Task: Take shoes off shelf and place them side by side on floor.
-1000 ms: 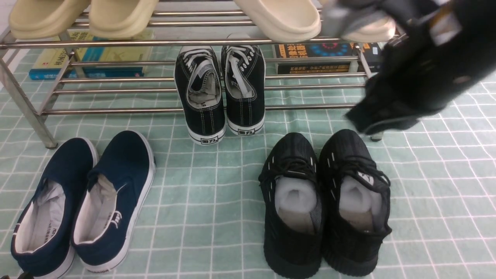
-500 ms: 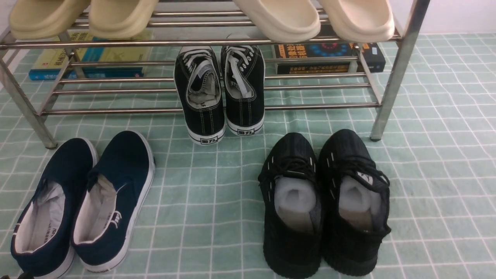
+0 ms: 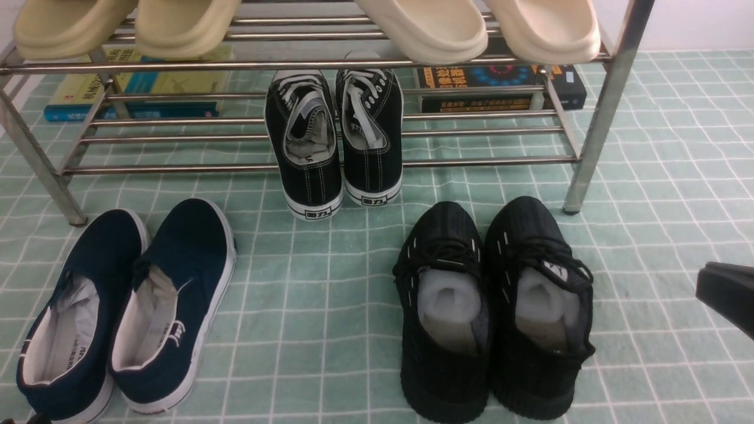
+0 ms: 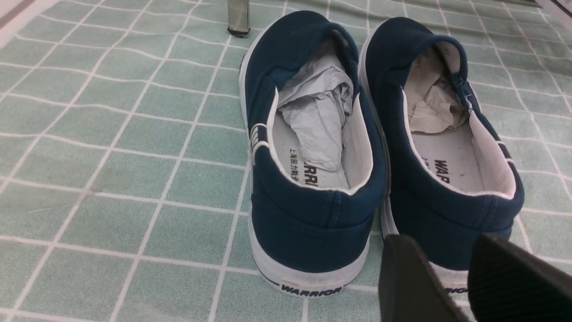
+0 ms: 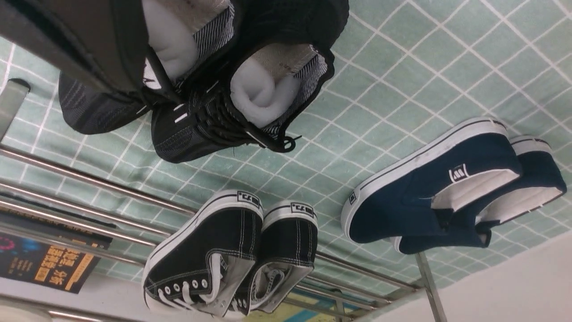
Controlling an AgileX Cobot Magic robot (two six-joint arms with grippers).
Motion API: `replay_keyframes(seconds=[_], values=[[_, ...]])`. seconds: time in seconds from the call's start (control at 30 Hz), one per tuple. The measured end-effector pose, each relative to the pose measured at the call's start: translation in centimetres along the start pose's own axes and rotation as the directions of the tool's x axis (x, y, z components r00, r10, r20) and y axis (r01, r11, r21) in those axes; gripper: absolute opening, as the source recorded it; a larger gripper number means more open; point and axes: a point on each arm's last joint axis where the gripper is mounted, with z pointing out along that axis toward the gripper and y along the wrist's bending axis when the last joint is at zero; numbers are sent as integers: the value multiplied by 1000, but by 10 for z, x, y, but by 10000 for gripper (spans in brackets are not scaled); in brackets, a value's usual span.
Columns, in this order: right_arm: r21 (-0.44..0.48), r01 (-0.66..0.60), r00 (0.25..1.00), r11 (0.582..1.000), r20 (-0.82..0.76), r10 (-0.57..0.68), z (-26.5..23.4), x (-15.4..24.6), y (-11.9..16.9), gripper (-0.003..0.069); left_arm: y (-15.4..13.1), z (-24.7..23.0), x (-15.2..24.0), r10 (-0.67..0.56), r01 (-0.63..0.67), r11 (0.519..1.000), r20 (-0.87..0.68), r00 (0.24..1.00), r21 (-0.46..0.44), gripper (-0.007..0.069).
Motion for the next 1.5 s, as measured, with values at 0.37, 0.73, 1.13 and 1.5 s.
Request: replay_keyframes(seconds=[0.37,0.73,1.13,1.5], values=[[1,2,1000,1000,0,-2,0,0,0,2,0,0,0,0,0,1000,0,1000,0,240],[2,4,1000,1000,-1,-4,0,1,0,10,0,0,0,0,0,1000,0,1000,0,240],[154,19,1000,988,-9,-18,-10,51,-21,21,0,0,0,0,0,1000,0,1000,0,240],[508,-91,994,857,104,44,-36,112,-44,24,0,0,0,0,0,1000,0,1000,0,240]])
